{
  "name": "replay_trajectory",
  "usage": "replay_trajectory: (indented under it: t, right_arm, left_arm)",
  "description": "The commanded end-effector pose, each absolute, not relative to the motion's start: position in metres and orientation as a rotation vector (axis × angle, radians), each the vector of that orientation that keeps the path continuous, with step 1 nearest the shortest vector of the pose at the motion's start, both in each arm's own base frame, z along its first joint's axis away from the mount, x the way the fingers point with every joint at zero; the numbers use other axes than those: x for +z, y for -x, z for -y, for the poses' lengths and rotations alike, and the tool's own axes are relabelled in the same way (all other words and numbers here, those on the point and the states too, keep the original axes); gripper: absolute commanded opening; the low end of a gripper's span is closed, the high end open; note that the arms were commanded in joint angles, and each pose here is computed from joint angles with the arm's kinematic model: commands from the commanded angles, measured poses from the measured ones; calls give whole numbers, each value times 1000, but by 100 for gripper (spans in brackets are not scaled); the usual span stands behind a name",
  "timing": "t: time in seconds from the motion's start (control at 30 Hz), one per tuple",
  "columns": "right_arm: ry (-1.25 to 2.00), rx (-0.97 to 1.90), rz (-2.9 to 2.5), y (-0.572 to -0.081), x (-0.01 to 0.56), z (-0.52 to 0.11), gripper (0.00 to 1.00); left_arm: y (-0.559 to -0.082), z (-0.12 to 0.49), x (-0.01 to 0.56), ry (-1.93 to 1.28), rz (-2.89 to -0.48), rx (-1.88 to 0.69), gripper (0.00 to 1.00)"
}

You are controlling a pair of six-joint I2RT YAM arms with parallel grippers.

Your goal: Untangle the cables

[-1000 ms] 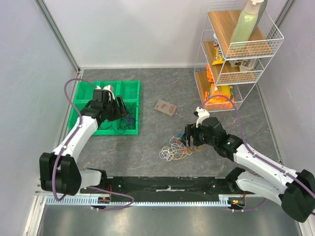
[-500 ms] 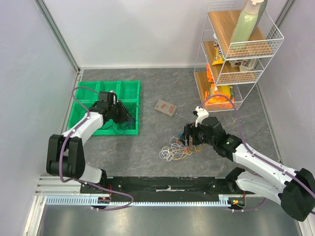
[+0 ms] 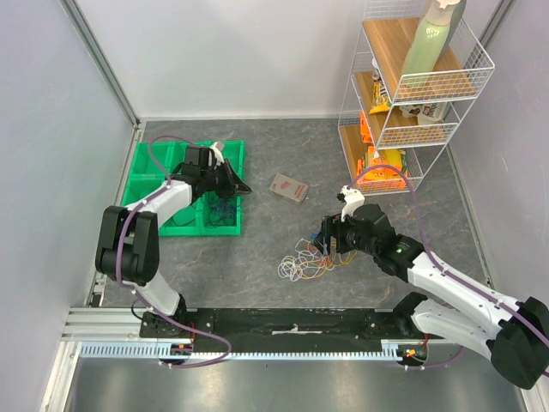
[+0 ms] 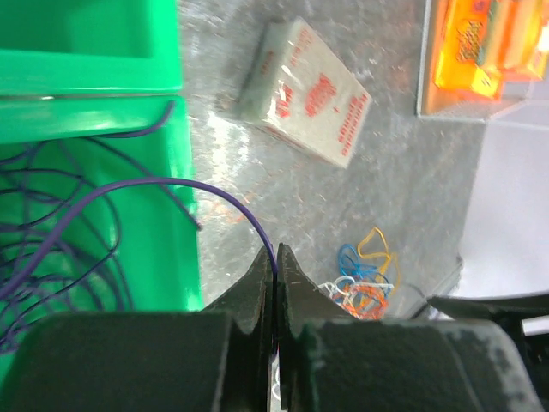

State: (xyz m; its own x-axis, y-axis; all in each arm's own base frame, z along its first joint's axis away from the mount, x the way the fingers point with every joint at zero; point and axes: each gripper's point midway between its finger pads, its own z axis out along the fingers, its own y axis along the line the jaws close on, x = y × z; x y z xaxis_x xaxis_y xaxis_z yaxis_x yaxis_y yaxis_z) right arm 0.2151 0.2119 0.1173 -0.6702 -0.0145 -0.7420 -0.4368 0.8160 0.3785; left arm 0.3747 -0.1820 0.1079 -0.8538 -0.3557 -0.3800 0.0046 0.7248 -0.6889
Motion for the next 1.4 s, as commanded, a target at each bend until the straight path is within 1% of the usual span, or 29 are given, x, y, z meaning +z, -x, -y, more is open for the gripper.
replay_trajectory:
  t: [0.0,0.13,0.27,0.37,0.47,0.57,0.77,1.0,1.07,1.2,1.37]
  right_arm:
    - [341,700,-2184,-220,123,-215,84]
    - [338,700,-2180,-220,124,-214,84]
    - [340,702,-2187,-220,121,-215,85]
    - [342,710,-2188,-220,120,-216,84]
    - [343,711,-2188,-220,120,-217,84]
    - [342,718,-2192,-220,119,-218,84]
    - [335,732,-2200,-219,116,-220,84]
    - [334,744,-2192,-217,118,-220,84]
    - [336,743,-2193,-217,118,-220,84]
    - [332,748,-2197,-216,117,-220,85]
    - [326,748,-2196,-215,116,-218,84]
  left_arm:
    - [-381,202,133,61,-2302,-1210,2]
    - [-381,195,145,84,-2208,-1320,2]
    - [-377,189,147,99,-2168,-1371,2]
    - [-371,189,158,99,-2052,-1508,2]
    - [-366,201,171,53,-1994,-1606,2]
    - [-362,214,177,-4,-1981,-1633,2]
    - [-352,222,174,10,-1977,-1710,2]
    - [-352,204,165,97,-1977,-1696,2]
    - [-356,198,169,110,-1945,-1701,2]
    - [-365,188,162,180,-1966,-1690,2]
    - [-375,166,141,310,-2044,-1537,2]
